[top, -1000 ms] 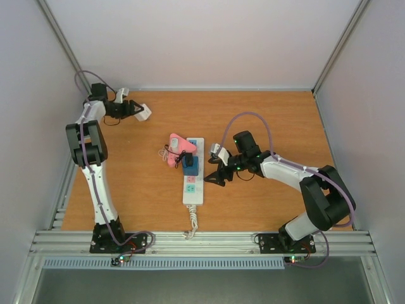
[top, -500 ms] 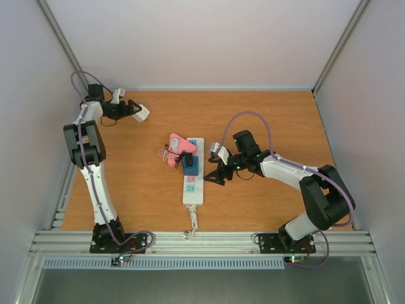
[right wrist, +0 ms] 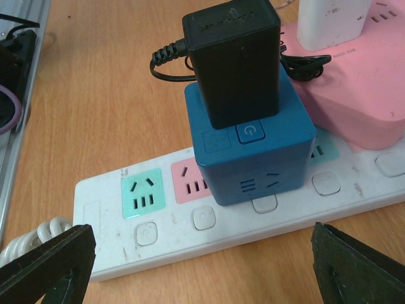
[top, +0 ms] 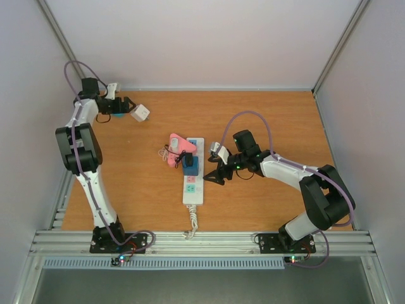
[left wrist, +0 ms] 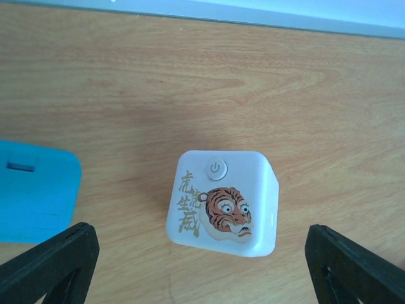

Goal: Pull the plug off the socket

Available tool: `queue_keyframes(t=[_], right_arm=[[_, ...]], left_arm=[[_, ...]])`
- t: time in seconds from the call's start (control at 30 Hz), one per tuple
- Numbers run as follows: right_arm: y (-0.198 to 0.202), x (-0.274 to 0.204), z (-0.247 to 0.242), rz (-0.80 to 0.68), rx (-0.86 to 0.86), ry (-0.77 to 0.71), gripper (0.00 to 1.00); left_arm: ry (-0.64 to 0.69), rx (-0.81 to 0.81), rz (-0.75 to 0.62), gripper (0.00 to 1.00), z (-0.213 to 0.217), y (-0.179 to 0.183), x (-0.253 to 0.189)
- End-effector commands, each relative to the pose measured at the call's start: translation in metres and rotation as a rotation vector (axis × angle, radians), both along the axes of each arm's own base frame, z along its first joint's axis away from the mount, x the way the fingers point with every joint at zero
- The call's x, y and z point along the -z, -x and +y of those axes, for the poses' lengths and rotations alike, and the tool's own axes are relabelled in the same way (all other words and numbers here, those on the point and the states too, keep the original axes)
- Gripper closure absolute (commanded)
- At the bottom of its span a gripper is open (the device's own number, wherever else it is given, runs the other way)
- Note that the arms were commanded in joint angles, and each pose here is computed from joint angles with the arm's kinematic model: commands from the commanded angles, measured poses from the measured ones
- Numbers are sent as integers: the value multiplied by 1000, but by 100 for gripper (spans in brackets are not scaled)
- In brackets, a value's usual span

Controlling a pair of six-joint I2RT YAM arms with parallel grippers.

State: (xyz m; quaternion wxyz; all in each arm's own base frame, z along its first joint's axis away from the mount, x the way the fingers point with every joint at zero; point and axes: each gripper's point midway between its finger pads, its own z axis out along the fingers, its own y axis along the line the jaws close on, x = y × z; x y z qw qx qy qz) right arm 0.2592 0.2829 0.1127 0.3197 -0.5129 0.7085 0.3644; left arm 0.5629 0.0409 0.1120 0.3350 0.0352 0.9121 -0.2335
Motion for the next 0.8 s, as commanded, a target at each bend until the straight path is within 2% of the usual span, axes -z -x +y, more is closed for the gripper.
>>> queue_keyframes(t=[0.0, 0.27, 0.6, 0.77], right_arm=[[0, -10, 1, -14, -3, -32, 6], [4, -9, 1, 2, -3, -34, 6], [5, -12, -2, -2, 5, -26, 6], [4, -11, -2, 1, 8, -26, 6]], left_arm=[[-71, 69, -47, 12, -6, 6, -12], [-120, 200, -67, 27, -40, 12, -8], [-143, 115, -24, 53, -22, -10, 16], [-145, 54, -14, 61, -5, -14, 19]])
